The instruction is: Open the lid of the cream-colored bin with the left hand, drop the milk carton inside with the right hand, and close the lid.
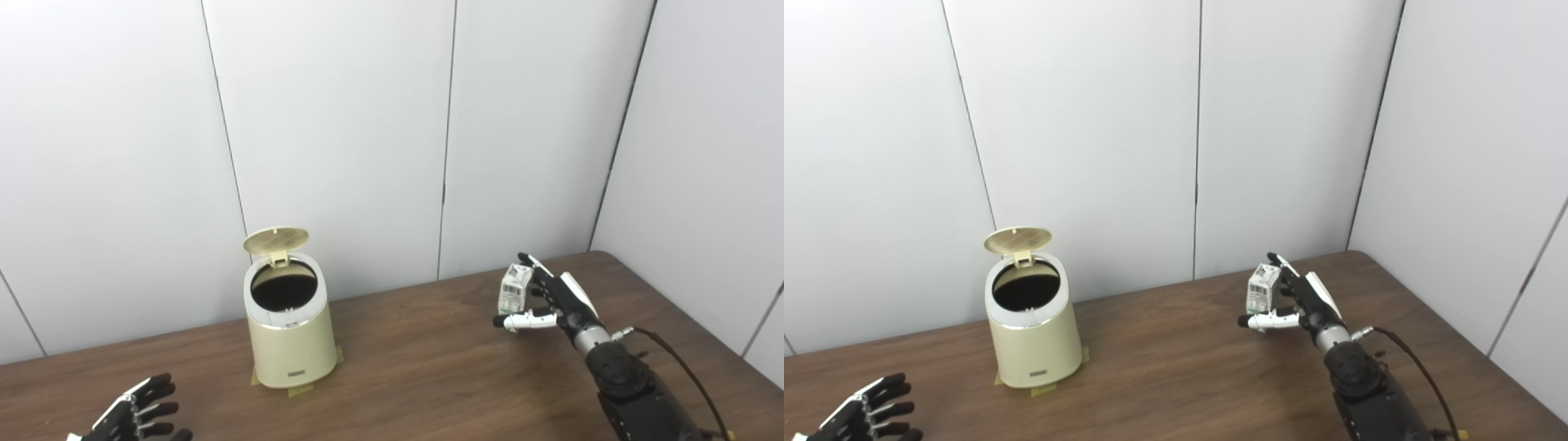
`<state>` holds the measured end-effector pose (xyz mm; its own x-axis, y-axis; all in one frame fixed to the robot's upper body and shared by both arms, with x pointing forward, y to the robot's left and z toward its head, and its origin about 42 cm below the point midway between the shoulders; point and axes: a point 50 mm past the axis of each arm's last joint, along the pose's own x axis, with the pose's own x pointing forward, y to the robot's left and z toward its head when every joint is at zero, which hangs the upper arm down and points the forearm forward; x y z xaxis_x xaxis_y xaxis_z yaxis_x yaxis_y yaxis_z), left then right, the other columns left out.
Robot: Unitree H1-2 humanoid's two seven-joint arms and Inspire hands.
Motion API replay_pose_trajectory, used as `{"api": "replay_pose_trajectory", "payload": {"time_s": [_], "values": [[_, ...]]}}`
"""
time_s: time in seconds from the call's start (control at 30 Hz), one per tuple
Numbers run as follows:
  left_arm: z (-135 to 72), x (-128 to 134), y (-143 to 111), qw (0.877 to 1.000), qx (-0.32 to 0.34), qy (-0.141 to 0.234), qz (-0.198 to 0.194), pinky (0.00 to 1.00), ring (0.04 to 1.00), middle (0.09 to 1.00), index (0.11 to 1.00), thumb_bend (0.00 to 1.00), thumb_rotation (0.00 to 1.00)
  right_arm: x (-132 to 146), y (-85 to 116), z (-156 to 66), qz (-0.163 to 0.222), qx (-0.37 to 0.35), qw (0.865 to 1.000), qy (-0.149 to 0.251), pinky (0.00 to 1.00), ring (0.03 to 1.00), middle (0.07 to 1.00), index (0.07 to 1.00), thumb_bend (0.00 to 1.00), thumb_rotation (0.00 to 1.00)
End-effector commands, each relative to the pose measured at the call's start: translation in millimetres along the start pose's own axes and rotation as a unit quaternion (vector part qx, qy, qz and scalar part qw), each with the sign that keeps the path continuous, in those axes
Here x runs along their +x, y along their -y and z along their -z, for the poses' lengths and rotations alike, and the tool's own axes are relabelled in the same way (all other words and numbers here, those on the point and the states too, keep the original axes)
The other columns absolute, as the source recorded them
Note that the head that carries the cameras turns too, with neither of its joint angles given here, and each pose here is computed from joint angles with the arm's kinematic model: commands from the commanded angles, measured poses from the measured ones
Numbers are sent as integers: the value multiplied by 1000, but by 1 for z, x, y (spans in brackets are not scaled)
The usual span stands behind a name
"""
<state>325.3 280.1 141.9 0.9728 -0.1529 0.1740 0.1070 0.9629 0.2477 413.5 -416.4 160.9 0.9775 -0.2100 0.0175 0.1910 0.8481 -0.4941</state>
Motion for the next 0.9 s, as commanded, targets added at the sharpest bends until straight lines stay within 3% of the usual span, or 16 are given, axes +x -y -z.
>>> {"api": "replay_pose_trajectory", "payload": {"time_s": [0.0, 0.2, 0.3, 0.6, 0.87], "values": [[-18, 9, -8, 999, 13, 39, -3, 631, 736, 802, 810, 523, 0, 14, 11, -23, 13, 10, 999, 49, 826, 888, 918, 916, 821, 158], [-17, 9, -8, 999, 12, 37, -2, 645, 740, 799, 800, 525, 0, 14, 3, -17, 17, 18, 998, 54, 734, 837, 888, 877, 820, 215], [-16, 8, -8, 999, 12, 38, -2, 646, 735, 795, 796, 527, 0, 14, -2, -15, 23, 23, 998, 58, 733, 831, 873, 864, 788, 171], [-13, 7, -5, 999, 15, 28, 7, 660, 739, 799, 806, 527, 0, 13, -13, -10, 49, 39, 996, 61, 677, 772, 793, 809, 782, 171], [-10, 7, -1, 999, 25, 27, 16, 669, 731, 784, 799, 539, 0, 15, -25, -11, 62, 48, 995, 59, 633, 743, 784, 802, 771, 155]]}}
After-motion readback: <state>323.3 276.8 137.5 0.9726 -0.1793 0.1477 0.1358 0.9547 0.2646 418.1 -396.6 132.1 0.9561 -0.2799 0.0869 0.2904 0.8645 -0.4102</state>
